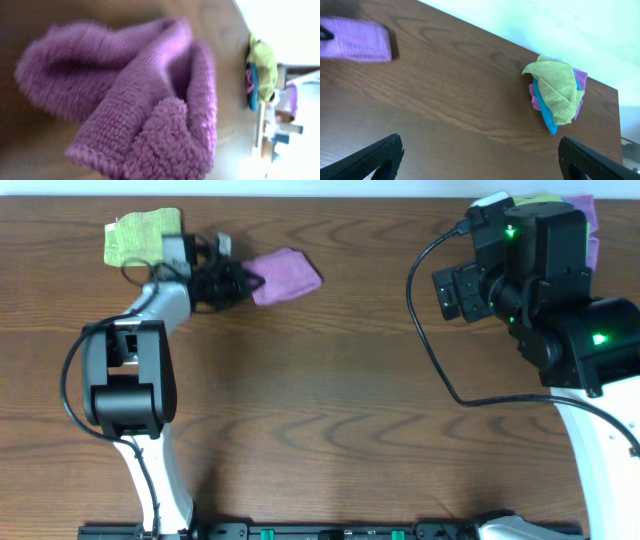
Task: Fold the cloth
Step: 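Grasp the folded pink cloth with the left gripper and carry it left, then lower the pink cloth onto the green towel with the left gripper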
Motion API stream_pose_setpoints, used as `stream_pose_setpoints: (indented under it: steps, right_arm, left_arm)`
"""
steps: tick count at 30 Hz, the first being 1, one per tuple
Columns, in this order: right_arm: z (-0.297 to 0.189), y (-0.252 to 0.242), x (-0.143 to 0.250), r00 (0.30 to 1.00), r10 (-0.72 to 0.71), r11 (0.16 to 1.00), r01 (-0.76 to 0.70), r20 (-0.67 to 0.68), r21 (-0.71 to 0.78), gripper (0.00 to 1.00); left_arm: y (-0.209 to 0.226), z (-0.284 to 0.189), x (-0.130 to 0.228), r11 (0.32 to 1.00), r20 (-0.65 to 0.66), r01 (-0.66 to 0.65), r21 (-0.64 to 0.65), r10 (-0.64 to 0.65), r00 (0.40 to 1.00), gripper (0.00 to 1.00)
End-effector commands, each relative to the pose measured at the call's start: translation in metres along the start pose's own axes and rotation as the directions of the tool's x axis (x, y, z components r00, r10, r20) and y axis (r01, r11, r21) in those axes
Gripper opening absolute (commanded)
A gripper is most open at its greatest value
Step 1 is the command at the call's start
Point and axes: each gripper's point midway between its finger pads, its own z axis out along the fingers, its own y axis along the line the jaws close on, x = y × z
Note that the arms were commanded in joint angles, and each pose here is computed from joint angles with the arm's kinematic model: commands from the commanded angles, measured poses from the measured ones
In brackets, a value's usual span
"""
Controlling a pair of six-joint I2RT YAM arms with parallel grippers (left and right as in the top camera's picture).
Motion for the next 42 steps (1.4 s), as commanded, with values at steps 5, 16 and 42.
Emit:
stream_pose_setpoints:
  steps: [5,16,42]
  right_arm:
    - [-0.001,-0.005,-0.001,1.000,-0.001,1.000,0.001,0.003,0.017,0.99]
    - [0.005,-0.004,0.000,1.000,-0.004,1.000,0.004,-0.012,0.015,0.99]
    - [0.030,0.002,0.007,0.997,-0.017,1.000,0.017,-0.078,0.003,0.99]
  left_arm:
    - [-0.018,-0.050,-0.063,0.883,0.003,-0.347,-0.316,0.366,0.930,0.05]
    - [-0.008,-0.115,-0.119,0.782,0.076,-0.378,-0.495,0.473,0.878,0.06]
    - [-0.003,-0.182,-0.206,0.667,0.267,-0.390,-0.634,0.663,0.700,0.06]
